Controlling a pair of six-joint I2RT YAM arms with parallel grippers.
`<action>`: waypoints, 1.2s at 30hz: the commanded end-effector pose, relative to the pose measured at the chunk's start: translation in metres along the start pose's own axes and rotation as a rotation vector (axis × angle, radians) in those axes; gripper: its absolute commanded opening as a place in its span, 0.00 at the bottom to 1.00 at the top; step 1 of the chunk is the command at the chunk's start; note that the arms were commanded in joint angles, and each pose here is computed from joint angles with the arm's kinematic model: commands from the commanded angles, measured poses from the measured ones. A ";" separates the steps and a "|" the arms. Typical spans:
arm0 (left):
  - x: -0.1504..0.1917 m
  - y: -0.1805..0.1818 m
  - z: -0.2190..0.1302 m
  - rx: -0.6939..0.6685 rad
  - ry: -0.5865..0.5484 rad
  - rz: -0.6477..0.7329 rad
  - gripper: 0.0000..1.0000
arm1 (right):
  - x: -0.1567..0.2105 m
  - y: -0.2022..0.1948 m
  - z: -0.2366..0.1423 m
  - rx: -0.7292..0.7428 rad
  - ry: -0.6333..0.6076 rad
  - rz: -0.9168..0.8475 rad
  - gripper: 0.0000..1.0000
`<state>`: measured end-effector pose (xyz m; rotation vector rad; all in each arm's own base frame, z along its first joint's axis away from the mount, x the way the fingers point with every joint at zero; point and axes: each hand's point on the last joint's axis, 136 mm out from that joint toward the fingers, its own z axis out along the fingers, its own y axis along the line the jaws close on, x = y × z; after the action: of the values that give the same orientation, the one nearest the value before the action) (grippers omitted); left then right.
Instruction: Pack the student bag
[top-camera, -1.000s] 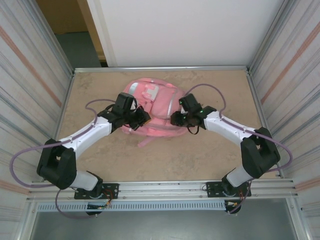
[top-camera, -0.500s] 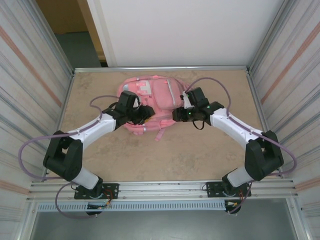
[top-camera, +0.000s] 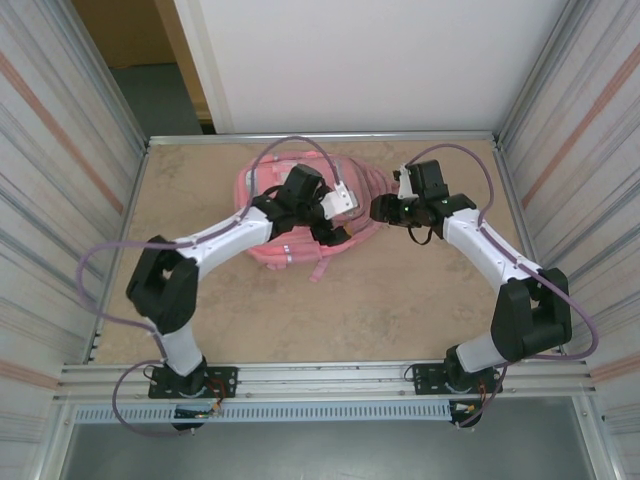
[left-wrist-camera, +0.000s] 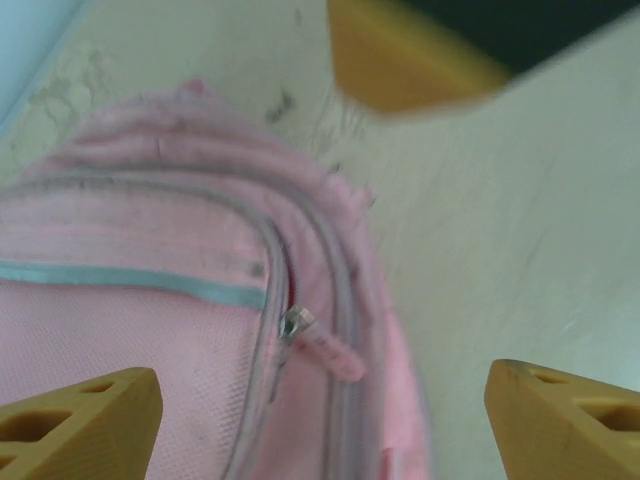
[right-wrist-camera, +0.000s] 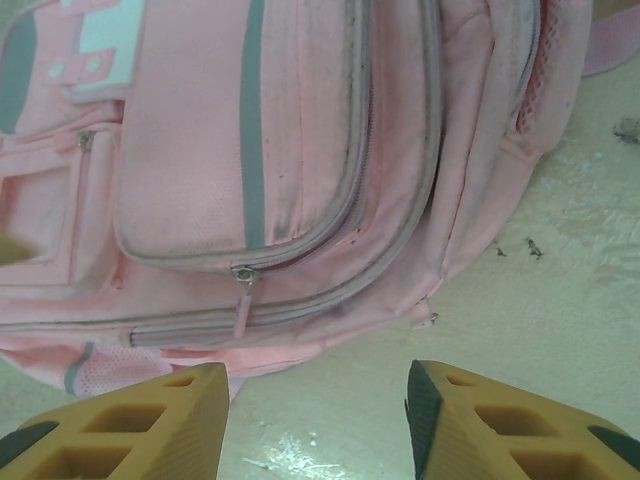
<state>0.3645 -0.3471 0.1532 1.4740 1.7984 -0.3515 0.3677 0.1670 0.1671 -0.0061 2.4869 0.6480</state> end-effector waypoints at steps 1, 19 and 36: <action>0.020 0.027 0.011 -0.030 0.076 0.149 0.78 | 0.003 0.006 -0.005 -0.044 -0.010 0.018 0.50; 0.025 0.010 0.014 0.167 0.023 0.042 0.00 | 0.054 0.020 0.030 -0.150 0.171 -0.019 0.53; -0.005 -0.013 -0.037 0.309 -0.173 -0.154 0.00 | 0.047 0.042 0.020 -0.027 0.043 -0.214 0.52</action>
<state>0.3488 -0.3264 0.1365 1.5141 1.8772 -0.7394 0.3329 0.2229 0.1395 -0.2764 2.4956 0.6657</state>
